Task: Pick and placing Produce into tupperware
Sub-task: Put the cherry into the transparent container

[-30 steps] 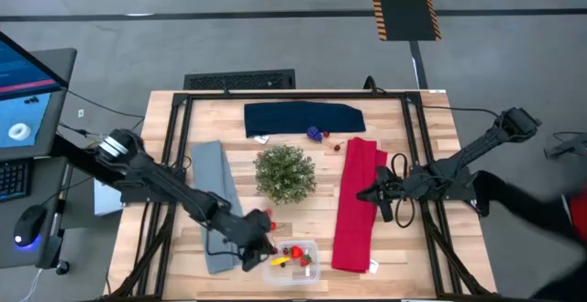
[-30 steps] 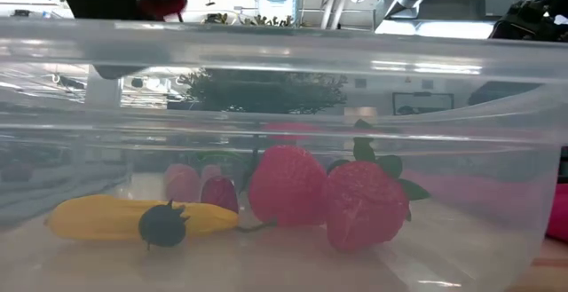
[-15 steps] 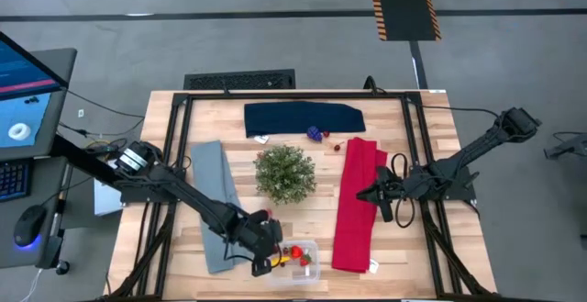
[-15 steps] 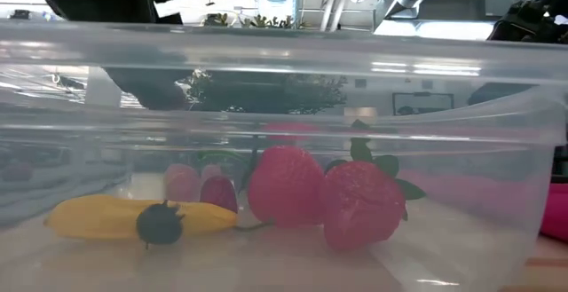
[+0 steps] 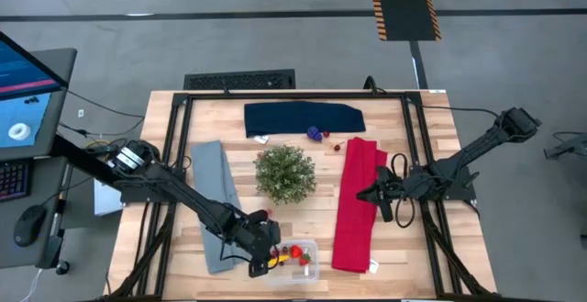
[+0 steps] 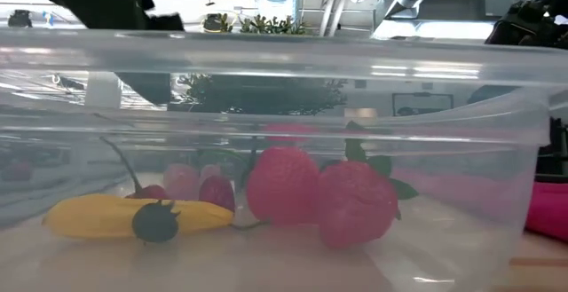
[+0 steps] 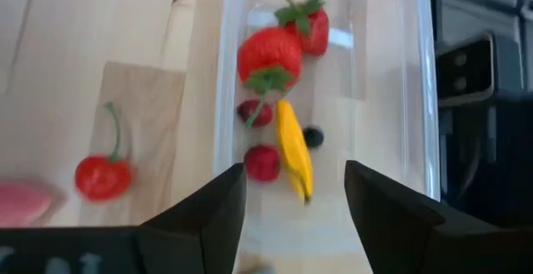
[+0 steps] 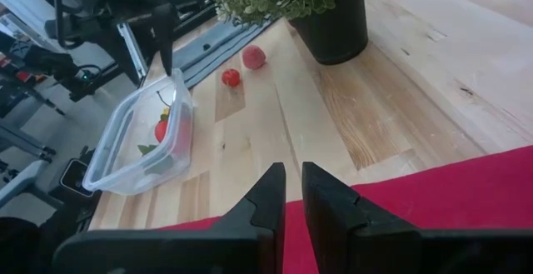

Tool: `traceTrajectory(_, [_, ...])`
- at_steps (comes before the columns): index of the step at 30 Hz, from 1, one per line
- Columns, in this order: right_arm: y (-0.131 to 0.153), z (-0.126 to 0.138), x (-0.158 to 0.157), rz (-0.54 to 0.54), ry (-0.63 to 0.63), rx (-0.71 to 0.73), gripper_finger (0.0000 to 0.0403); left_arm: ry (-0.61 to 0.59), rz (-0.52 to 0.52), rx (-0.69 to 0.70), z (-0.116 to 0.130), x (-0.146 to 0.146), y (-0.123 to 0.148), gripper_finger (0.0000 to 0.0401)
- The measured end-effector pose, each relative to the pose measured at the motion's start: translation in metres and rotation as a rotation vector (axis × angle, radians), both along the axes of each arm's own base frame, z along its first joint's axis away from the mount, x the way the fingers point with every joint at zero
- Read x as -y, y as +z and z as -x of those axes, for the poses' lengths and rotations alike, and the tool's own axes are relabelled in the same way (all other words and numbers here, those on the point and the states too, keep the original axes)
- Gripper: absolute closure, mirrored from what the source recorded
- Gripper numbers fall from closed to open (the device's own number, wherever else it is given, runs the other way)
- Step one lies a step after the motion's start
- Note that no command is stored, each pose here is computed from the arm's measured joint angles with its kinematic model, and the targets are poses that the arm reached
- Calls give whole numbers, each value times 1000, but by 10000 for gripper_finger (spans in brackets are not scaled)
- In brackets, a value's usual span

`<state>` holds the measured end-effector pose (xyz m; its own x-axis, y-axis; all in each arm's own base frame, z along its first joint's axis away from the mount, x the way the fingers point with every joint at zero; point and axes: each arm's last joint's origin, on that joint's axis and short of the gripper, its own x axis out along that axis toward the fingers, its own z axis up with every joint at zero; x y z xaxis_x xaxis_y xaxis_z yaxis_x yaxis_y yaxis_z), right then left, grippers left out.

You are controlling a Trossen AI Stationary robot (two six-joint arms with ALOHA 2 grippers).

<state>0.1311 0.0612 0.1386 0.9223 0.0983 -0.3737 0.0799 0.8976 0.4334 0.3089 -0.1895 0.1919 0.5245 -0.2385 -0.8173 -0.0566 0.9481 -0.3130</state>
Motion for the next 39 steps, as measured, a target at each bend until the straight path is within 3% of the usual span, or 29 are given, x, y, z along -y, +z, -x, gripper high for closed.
traceTrajectory(7, [0, 0, 0, 0, 0, 0, 337, 8, -128, 63, 32, 5, 33, 235])
traceTrajectory(13, [-3, -1, 0, 7, -1, -18, 337, 54, -326, 159, 73, 3, 66, 247])
traceTrajectory(20, [-8, -6, -3, 9, -4, -31, 337, 160, -485, -90, 122, -27, 76, 248])
traceTrajectory(25, [-13, -10, -5, 15, -3, -44, 337, 203, -560, -76, 139, -31, 81, 248])
traceTrajectory(29, [-16, -12, -7, 18, -3, -51, 337, 188, -531, 105, 146, -18, 90, 248])
traceTrajectory(33, [-20, -15, -8, 24, -2, -62, 337, 127, -396, 290, 158, -11, 103, 248])
traceTrajectory(39, [-22, -18, -9, 15, -8, -48, 337, 154, -263, 376, 185, -42, 98, 248])
